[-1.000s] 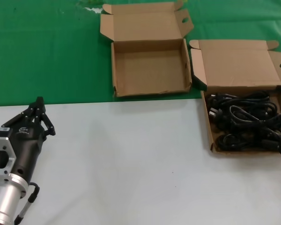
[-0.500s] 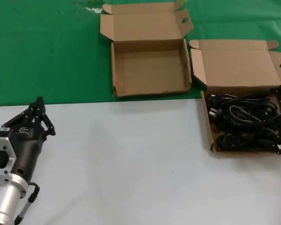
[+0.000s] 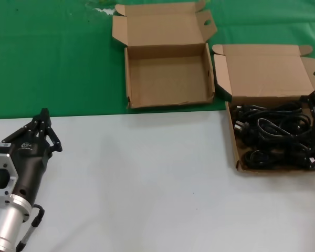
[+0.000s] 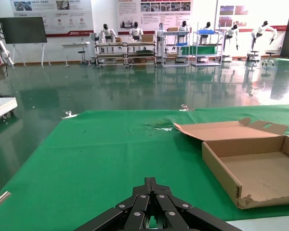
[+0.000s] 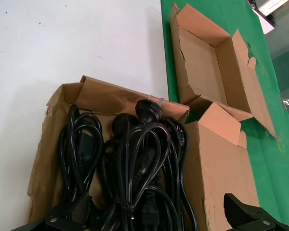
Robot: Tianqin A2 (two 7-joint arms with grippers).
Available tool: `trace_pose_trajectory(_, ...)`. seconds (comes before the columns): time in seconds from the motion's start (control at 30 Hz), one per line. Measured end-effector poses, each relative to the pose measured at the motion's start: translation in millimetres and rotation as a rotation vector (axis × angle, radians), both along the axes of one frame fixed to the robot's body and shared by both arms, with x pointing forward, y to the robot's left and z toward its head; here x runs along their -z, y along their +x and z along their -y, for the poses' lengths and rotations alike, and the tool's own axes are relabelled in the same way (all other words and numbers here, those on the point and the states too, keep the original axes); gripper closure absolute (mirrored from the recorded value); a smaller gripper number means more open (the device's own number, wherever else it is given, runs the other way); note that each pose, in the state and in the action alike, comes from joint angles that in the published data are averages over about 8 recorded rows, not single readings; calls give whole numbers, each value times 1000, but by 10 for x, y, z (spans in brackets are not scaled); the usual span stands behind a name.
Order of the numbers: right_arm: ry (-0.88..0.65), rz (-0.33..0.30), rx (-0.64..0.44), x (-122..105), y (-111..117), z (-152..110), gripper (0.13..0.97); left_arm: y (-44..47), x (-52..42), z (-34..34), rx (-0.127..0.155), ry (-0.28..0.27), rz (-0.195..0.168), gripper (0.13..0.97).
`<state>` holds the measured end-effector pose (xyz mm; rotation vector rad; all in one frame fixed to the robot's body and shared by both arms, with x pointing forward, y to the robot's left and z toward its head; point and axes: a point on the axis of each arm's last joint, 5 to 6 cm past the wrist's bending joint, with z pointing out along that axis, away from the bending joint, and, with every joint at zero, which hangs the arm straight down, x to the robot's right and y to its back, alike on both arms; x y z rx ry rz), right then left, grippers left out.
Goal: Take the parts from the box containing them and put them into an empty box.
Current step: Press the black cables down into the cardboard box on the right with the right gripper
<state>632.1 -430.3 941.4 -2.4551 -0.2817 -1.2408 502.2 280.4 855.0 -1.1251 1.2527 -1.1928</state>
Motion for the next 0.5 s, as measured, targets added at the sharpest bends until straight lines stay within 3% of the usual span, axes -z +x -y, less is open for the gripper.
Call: trace_pose_trajectory(0.5, -13, 12, 25, 69, 57, 8, 176, 0, 0, 0, 0, 0, 0, 958)
